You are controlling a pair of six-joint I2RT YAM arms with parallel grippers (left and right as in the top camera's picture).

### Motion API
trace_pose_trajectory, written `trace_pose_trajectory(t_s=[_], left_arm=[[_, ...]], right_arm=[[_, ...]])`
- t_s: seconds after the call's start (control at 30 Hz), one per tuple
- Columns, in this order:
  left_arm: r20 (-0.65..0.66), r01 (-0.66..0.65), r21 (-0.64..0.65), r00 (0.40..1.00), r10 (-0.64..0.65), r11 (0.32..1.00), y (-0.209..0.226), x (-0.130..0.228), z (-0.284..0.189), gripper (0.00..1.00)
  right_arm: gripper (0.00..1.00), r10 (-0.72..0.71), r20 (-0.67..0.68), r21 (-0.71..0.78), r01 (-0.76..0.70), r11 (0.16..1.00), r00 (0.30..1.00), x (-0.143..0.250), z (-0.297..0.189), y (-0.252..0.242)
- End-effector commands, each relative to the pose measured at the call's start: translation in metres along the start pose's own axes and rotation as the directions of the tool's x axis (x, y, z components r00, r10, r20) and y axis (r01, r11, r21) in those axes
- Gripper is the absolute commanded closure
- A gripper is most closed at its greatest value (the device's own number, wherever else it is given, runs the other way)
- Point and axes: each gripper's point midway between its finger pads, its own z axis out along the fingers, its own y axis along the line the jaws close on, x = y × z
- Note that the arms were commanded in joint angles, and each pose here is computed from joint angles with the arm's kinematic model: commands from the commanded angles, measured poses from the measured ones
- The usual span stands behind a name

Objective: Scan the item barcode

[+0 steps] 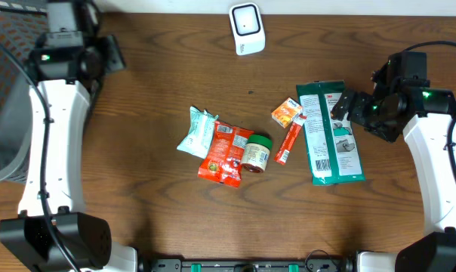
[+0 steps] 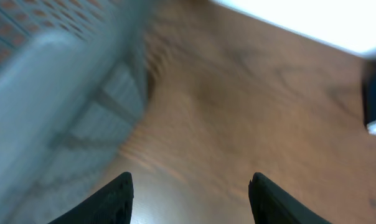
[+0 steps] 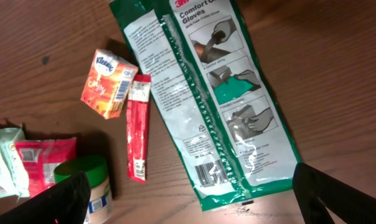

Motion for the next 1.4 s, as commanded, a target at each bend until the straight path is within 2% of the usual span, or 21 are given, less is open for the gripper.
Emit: trace_pose_trajectory(t_s=[0.0,0.13,0.33,0.57,0.7,0.73,0.77,0.83,0.9,0.97,1.0,1.37], left_arm=[[0.042,-0.016,-0.028,0.999,0.017,0.999,0.017,-0.015,0.005,0.40],[0.084,-0.001,-0.041,0.996,0.004,0.999,0.029,-0.028,0.008,0.40],[0.079,0.008,-0.030,0.997,-0.006,1.000,0.031,-0.029,0.019,0.40],[0.111,-0.025,0.260,0.994,-0.004,0.965,-0.019,-0.035,-0.019,0.40],[0.063,-0.037,0.361,0.998,0.015,0.932,-0.043,-0.018,-0.042,0.39],[0.036,-0.040,0.369,0.999,0.029,0.929,-0.049,-0.009,-0.044,0.39],[0.012,-0.042,0.373,0.999,0.040,0.927,-0.053,-0.002,-0.045,0.39],[-0.043,-0.049,0.376,0.997,0.070,0.925,-0.063,0.015,-0.045,0.29],[-0.088,-0.052,0.381,0.992,0.092,0.923,-0.069,0.028,-0.044,0.22],[-0.118,-0.054,0.382,0.987,0.106,0.922,-0.073,0.036,-0.043,0.20],[-0.130,-0.053,0.382,0.985,0.111,0.922,-0.074,0.040,-0.042,0.04],[-0.141,-0.053,0.383,0.983,0.115,0.922,-0.075,0.043,-0.043,0.04]], right_arm=[[0.01,0.024,-0.012,-0.020,-0.024,1.000,1.000,0.002,0.001,0.003],[0.01,0.024,-0.012,-0.020,-0.024,1.000,1.000,0.002,0.001,0.003],[0.01,0.023,-0.005,-0.022,-0.023,0.999,1.000,0.000,0.001,0.003],[0.02,0.019,-0.001,-0.057,-0.019,0.998,1.000,-0.002,0.001,0.010],[0.16,0.012,-0.021,-0.104,-0.015,0.994,1.000,0.002,0.000,0.019],[0.19,0.007,-0.025,-0.115,-0.010,0.993,1.000,0.004,0.000,0.023],[0.16,0.000,-0.028,-0.124,-0.004,0.992,1.000,0.005,0.000,0.026],[0.01,-0.016,-0.027,-0.129,0.012,0.992,1.000,0.006,0.001,0.031],[0.01,-0.027,-0.026,-0.129,0.023,0.991,0.999,0.007,0.002,0.034],[0.01,-0.032,-0.030,-0.130,0.028,0.991,0.999,0.009,0.002,0.036],[0.01,-0.032,-0.030,-0.130,0.028,0.991,0.999,0.009,0.002,0.036],[0.01,-0.032,-0.030,-0.130,0.028,0.991,0.999,0.009,0.002,0.036]])
